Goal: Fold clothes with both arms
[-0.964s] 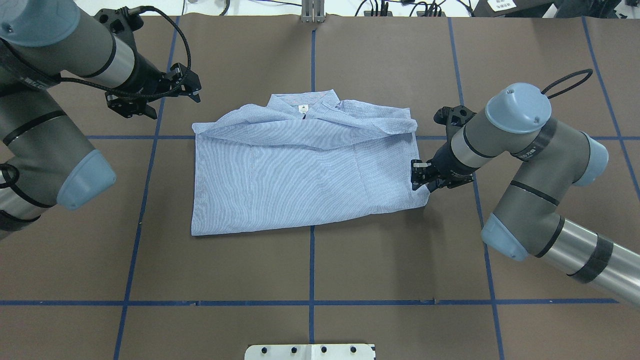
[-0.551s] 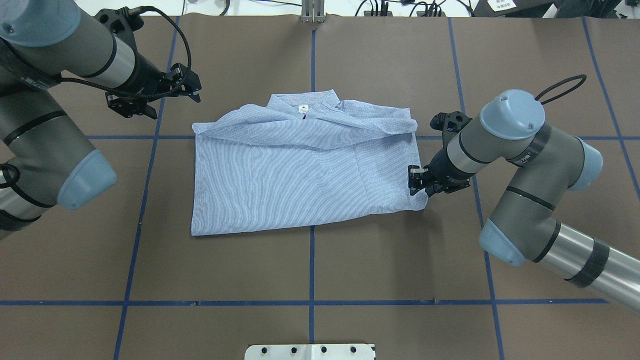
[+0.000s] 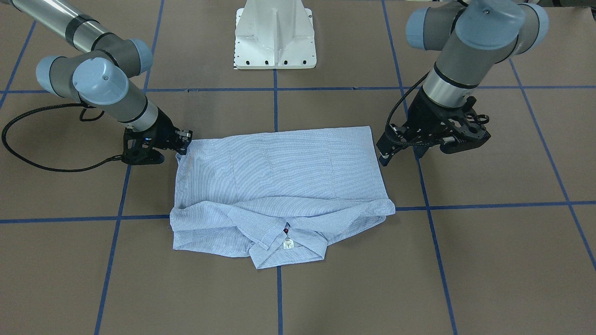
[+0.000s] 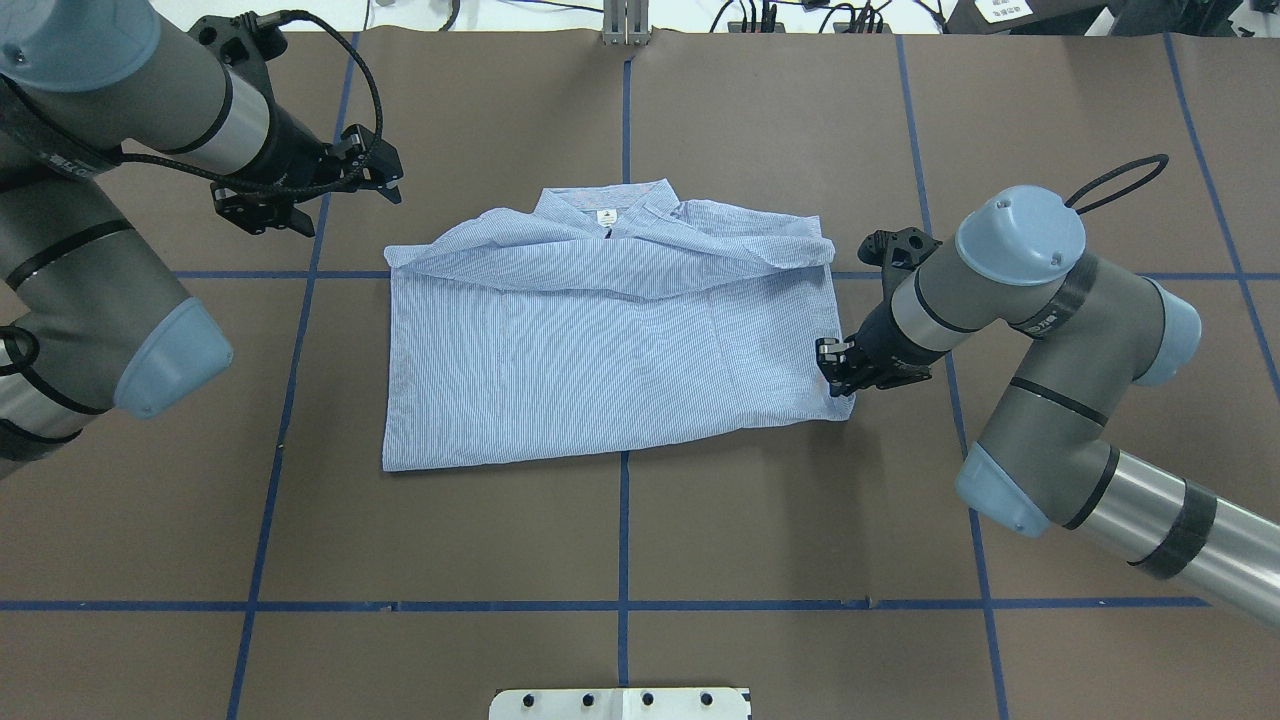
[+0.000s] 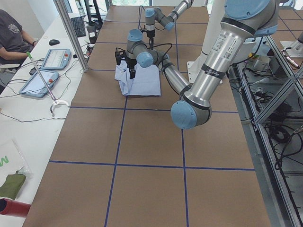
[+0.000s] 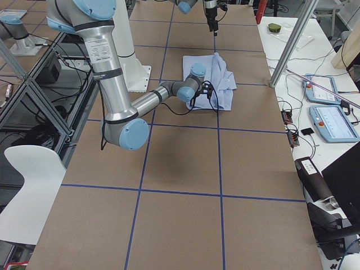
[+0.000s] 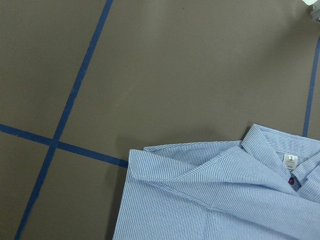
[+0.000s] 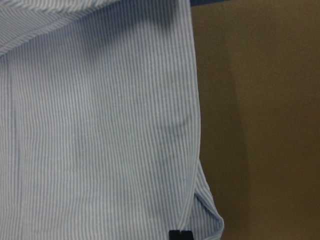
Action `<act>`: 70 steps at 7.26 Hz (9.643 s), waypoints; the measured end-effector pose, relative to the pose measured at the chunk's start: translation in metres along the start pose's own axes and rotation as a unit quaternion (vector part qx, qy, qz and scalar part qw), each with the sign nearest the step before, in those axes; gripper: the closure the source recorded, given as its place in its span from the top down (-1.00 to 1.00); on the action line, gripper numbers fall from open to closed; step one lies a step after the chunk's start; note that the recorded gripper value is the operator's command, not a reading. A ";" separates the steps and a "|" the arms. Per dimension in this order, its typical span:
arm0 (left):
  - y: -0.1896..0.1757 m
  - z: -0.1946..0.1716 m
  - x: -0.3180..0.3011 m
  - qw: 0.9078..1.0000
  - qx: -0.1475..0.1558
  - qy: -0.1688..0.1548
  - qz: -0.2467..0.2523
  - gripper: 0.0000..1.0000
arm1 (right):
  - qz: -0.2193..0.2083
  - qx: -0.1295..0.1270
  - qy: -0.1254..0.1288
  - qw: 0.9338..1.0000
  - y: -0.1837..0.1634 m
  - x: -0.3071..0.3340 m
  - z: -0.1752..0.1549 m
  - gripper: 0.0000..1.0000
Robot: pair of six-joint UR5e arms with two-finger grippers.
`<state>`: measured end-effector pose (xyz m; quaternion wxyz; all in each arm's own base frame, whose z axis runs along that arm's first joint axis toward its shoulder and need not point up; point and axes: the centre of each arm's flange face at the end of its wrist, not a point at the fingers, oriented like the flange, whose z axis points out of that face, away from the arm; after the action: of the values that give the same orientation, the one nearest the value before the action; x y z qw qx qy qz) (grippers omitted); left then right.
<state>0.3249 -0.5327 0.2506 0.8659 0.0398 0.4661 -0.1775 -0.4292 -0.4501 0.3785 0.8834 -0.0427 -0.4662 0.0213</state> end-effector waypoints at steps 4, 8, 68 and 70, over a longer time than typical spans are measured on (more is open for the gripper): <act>0.003 -0.011 0.003 1.000 0.002 0.004 0.001 0.98 | -0.020 -0.045 -0.031 0.998 0.071 0.031 -0.044 -1.00; 0.006 -0.017 0.004 1.000 0.004 0.006 0.002 0.98 | -0.048 -0.145 -0.021 0.988 0.181 0.065 -0.052 -1.00; -0.002 0.110 0.060 0.988 0.096 0.110 0.045 1.00 | -0.042 0.090 -0.028 0.995 0.065 -0.028 -0.143 1.00; 0.029 0.056 0.024 0.991 0.083 0.084 0.066 1.00 | -0.076 0.110 0.039 0.990 0.068 -0.090 -0.110 1.00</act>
<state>0.3914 -0.5251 0.2596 0.8272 0.1568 0.5172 -0.1537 -0.3890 -0.3953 0.2367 0.8993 0.0897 -0.4279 0.0036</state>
